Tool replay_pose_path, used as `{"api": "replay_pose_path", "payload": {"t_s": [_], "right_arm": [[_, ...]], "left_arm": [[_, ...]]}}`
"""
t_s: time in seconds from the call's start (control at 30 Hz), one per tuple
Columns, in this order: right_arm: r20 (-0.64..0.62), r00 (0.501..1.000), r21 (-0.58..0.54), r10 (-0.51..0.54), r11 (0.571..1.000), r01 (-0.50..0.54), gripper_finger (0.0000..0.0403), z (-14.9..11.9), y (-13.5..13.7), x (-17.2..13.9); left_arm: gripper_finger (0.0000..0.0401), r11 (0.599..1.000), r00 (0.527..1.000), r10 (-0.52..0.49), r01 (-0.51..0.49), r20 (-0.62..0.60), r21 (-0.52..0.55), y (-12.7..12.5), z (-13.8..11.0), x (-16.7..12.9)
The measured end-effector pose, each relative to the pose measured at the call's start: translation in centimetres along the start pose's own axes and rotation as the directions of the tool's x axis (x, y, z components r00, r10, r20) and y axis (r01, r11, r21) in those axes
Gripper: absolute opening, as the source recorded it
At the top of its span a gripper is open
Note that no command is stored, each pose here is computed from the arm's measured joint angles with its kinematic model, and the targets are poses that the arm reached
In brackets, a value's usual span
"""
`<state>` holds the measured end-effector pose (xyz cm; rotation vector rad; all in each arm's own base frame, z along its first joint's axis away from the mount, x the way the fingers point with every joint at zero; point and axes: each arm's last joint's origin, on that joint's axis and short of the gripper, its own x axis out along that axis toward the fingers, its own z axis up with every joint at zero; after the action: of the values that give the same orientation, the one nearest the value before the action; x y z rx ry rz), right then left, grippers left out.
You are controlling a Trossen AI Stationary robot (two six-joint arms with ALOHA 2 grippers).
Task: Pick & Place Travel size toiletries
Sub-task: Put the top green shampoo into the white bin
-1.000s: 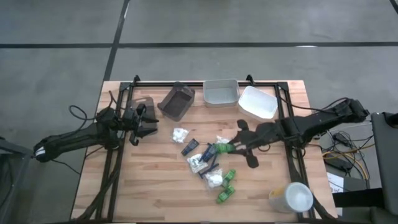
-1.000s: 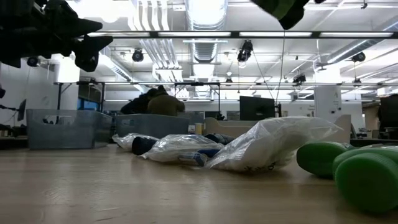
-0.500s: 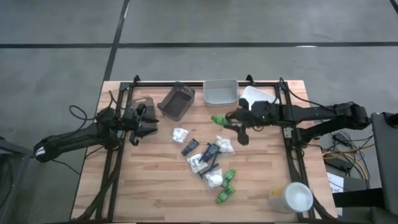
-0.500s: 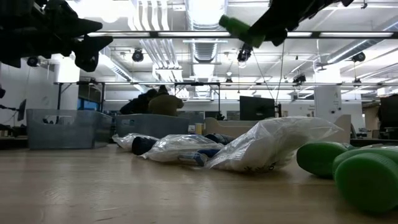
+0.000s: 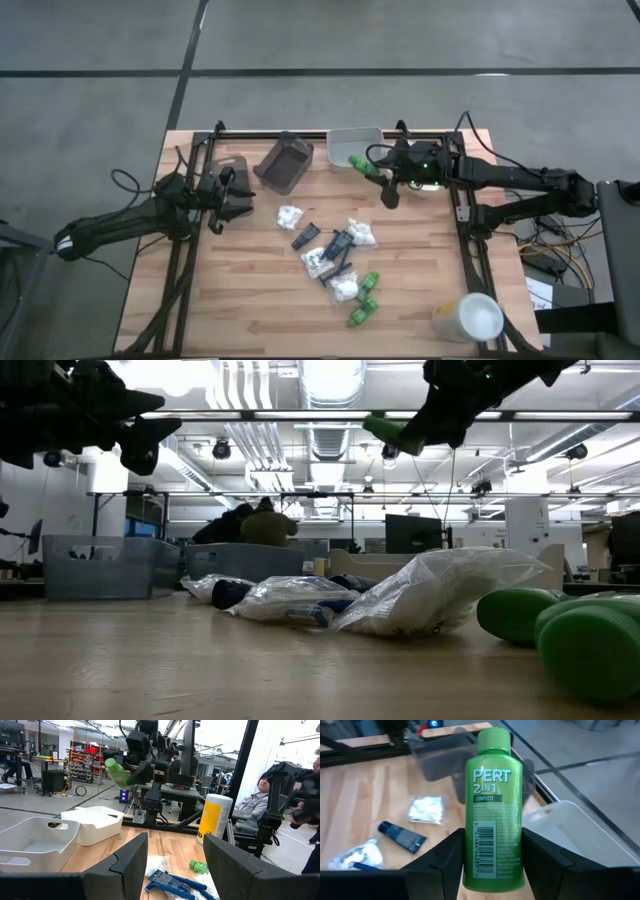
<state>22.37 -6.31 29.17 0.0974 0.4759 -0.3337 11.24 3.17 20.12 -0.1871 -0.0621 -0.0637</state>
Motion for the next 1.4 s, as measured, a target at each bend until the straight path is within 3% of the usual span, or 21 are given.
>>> {"api": "replay_pose_path", "payload": {"t_s": [0.4, 0.7, 0.9, 1.13, 1.27, 1.4], "right_arm": [[-0.121, 0.978, 0.082, -0.172, 0.980, 0.182, 0.0157, -2.5, -4.0, -2.3], [-0.263, 0.922, 0.269, -0.284, 0.896, 0.352, 0.0175, -3.9, -6.4, -3.0], [-0.393, 0.849, 0.370, -0.352, 0.785, 0.496, 0.0169, -5.2, -6.9, -3.6], [-0.500, 0.793, 0.469, -0.349, 0.660, 0.587, 0.0159, -6.3, -6.8, -4.1], [-0.550, 0.753, 0.523, -0.361, 0.554, 0.647, 0.0168, -7.1, -6.8, -4.2], [-0.592, 0.719, 0.589, -0.366, 0.412, 0.695, 0.0179, -8.2, -6.7, -4.1]], "left_arm": [[0.0198, 1.000, 1.000, 0.000, 0.000, 0.000, 0.000, 0.0, 0.0, 0.0], [0.0198, 1.000, 1.000, 0.000, 0.000, 0.000, 0.000, 0.0, 0.0, 0.0], [0.0198, 1.000, 1.000, 0.000, 0.000, 0.000, 0.000, 0.0, 0.0, 0.0], [0.0198, 1.000, 1.000, 0.000, 0.000, 0.000, 0.000, 0.0, 0.0, 0.0], [0.0198, 1.000, 1.000, 0.000, 0.000, 0.000, 0.000, 0.0, 0.0, 0.0], [0.0198, 1.000, 1.000, 0.000, 0.000, 0.000, 0.000, 0.0, 0.0, 0.0]]}}
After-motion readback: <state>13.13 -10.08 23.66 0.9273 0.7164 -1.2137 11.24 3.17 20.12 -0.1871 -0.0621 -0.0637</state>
